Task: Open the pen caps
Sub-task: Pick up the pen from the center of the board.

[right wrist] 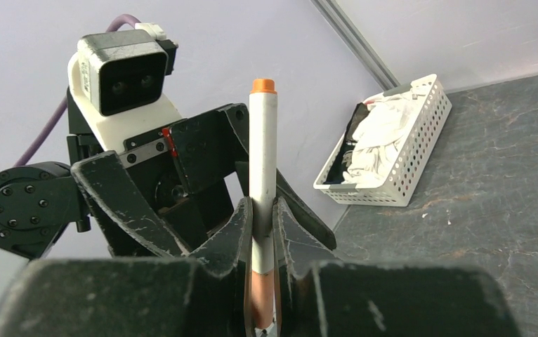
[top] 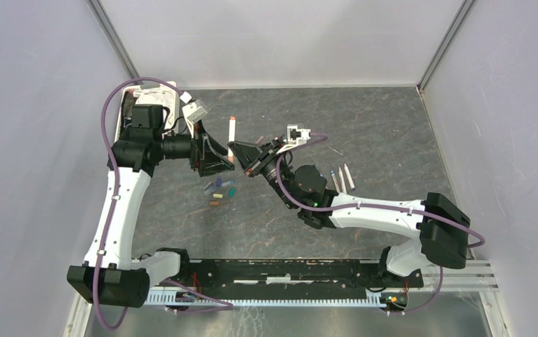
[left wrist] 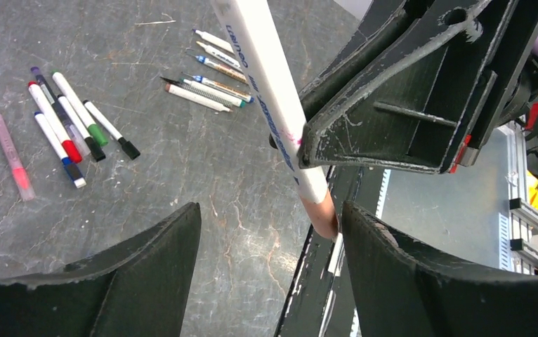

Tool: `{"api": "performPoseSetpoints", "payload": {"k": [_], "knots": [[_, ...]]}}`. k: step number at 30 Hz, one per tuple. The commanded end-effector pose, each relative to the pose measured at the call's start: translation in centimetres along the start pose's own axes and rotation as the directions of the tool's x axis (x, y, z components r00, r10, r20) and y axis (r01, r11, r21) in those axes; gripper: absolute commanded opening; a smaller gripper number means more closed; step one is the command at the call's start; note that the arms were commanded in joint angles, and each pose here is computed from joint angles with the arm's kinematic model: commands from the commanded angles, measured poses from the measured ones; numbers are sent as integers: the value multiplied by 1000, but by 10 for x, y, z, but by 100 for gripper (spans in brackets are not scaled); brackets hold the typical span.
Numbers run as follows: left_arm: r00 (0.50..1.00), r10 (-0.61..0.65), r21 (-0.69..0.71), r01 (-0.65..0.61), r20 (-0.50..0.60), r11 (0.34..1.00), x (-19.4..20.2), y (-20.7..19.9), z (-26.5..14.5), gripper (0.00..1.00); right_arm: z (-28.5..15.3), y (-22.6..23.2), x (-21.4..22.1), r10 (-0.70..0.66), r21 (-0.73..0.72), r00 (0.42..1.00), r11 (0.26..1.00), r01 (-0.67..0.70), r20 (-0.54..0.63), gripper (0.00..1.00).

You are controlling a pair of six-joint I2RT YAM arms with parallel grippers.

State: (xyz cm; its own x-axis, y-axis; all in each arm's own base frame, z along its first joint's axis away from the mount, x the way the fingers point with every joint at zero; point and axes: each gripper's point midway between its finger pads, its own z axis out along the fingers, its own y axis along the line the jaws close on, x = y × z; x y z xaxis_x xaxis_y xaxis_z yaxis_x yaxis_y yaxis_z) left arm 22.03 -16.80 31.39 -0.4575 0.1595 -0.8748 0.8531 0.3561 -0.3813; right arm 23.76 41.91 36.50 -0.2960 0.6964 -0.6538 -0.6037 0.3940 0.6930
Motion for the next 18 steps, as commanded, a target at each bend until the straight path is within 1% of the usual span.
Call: {"api": "performPoseSetpoints", "payload": {"k": [1, 10, 14, 16, 18], "knots": [[1000, -15, 52, 14, 24, 999, -6, -9, 6, 75, 8, 27, -28, 59, -49, 993, 997, -54, 100, 0], [1000, -28, 52, 27, 13, 998, -4, -7, 9, 31, 7, 27, -15, 52, -47, 995, 998, -48, 82, 0], [1000, -15, 20, 15, 4, 1000, 0, 0, 9, 11, 4, 22, -13, 41, -32, 996, 999, -39, 83, 0], [1000, -2, -2, 2, -7, 1000, 4, 4, 9, 3, 1, 18, -11, 34, -23, 996, 999, -32, 78, 5], [999, 29, -36, -31, -31, 999, 9, 12, 8, 2, -2, 12, -8, 17, -8, 998, 1000, -17, 67, 18]]}}
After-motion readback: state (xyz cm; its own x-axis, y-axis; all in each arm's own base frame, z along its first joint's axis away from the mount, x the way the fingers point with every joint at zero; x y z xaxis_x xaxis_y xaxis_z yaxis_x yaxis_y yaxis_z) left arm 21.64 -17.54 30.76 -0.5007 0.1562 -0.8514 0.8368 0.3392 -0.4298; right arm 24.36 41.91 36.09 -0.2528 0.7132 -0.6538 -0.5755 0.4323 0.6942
